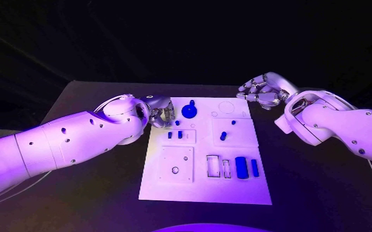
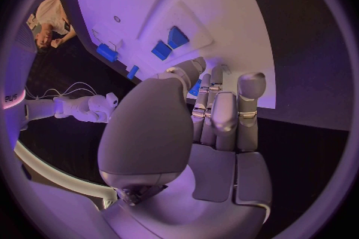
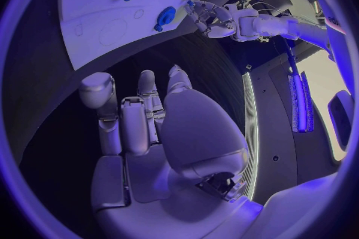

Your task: Assemble the parts on the task board

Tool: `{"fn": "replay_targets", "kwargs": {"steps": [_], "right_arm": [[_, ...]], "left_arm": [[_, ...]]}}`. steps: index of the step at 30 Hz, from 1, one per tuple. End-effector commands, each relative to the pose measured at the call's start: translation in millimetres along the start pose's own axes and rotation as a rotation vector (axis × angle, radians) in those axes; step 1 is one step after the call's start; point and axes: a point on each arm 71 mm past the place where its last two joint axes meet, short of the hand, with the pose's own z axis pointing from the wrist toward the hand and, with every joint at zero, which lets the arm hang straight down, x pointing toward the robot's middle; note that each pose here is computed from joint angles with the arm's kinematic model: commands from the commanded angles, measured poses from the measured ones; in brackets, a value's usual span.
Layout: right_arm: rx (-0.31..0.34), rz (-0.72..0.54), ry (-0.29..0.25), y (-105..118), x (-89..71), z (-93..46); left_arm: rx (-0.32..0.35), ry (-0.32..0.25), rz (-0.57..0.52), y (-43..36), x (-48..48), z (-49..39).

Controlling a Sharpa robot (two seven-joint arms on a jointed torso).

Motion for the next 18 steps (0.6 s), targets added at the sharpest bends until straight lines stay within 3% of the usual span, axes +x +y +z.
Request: {"fn": "replay_targets", "kwargs": {"steps": [1,6,9,14,18], "right_arm": [[0.006,-0.096,0.073,-2,4.7,-0.2],[-0.004,-0.230,0.142,-2,10.8,-2.0],[-0.028,-0.377,0.187,1,19.0,-6.9],[-0.054,-0.552,0.210,3,31.0,-12.1],[-0.059,-0.618,0.208,0,37.4,-14.1]], "left_arm": [[-0.009,-0.002,-0.039,3.8,-1.3,-2.9],[-0.034,-0.009,-0.225,19.0,-6.6,-9.4],[-0.031,-0.047,-0.434,29.6,-14.2,-15.5],[-0.003,-0.119,-0.762,37.7,-22.0,-23.6],[-0.004,-0.135,-1.025,39.9,-22.9,-28.5]]}}
